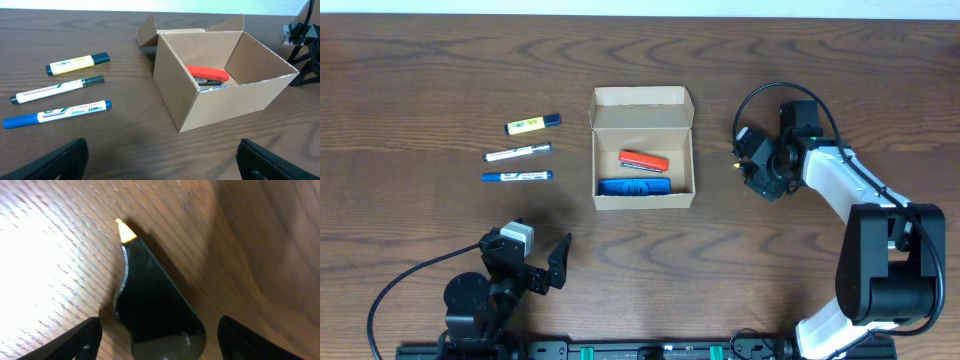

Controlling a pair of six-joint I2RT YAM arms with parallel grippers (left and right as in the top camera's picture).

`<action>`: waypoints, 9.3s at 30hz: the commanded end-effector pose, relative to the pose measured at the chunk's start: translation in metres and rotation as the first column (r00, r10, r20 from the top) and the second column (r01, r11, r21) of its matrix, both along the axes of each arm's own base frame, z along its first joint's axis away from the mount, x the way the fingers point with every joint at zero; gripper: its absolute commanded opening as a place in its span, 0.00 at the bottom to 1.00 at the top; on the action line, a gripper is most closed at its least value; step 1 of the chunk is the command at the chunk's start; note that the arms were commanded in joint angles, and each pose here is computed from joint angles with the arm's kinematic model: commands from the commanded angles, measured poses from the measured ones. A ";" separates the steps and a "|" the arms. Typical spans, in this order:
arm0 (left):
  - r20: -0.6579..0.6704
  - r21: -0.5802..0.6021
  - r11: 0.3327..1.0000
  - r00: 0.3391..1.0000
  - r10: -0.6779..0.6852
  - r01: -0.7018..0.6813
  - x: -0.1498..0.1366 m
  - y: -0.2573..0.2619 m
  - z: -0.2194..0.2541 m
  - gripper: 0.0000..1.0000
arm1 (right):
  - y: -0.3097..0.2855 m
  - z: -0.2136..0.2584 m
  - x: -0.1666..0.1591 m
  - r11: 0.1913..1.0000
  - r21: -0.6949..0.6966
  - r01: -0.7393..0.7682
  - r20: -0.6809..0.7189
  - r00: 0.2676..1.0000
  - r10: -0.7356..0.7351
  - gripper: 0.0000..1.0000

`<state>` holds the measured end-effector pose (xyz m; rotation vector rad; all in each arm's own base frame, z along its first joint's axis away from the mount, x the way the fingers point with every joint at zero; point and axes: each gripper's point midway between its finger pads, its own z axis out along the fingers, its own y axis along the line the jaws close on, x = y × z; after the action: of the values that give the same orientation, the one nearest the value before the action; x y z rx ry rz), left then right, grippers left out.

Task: Pack container
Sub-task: 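Move right gripper to the black correction tape and grasp it, then place the black correction tape into the box and release, then retract the right arm to the right side of the table, then reach left gripper to the yellow highlighter and grasp it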

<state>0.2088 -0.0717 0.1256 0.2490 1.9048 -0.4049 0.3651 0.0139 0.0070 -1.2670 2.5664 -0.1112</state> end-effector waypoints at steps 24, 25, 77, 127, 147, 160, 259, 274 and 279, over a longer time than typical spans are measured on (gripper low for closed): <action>-0.013 -0.002 1.000 1.000 -0.008 0.008 0.000 -0.001 -0.008 0.95 | 0.011 -0.021 -0.004 0.974 0.108 0.200 -0.077 0.978 -0.192 0.40; -0.013 -0.002 1.000 1.000 -0.008 0.007 0.000 -0.001 -0.008 0.95 | 0.012 -0.018 0.001 0.967 0.118 0.227 -0.068 0.973 -0.220 0.39; -0.013 -0.002 1.000 1.000 -0.008 0.008 0.000 -0.001 -0.008 0.95 | 0.289 0.058 -0.022 0.762 0.211 -0.612 0.128 0.791 0.599 0.37; -0.013 -0.002 1.000 1.000 -0.008 0.008 0.000 -0.001 -0.008 0.95 | 0.096 0.288 -0.150 0.905 0.410 0.110 0.147 0.972 -0.185 0.99; -0.013 -0.002 1.000 1.000 -0.008 0.008 0.000 -0.001 -0.008 0.96 | 0.096 0.288 -0.150 0.906 0.410 0.110 0.146 0.972 -0.184 0.99; 0.014 -0.021 0.995 0.995 0.098 -0.098 0.009 0.014 0.000 0.95 | 0.096 0.288 -0.150 0.906 0.410 0.110 0.146 0.972 -0.184 0.99; -0.863 0.267 0.474 0.011 0.505 -0.839 0.258 0.067 -0.135 0.52 | 0.096 0.288 -0.150 0.906 0.410 0.110 0.146 0.972 -0.184 0.99; -0.854 0.282 0.473 0.007 0.521 -0.835 0.257 0.068 -0.131 0.25 | 0.096 0.288 -0.150 0.906 0.410 0.110 0.146 0.972 -0.184 0.99; -0.845 0.267 0.529 0.067 0.530 -0.805 0.271 0.066 -0.100 0.08 | 0.096 0.288 -0.150 0.906 0.410 0.110 0.146 0.972 -0.184 0.99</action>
<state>0.4626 -0.0060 0.0095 -1.4623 2.6294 -0.0844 0.2151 0.1115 0.2958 -0.8788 2.3569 0.2478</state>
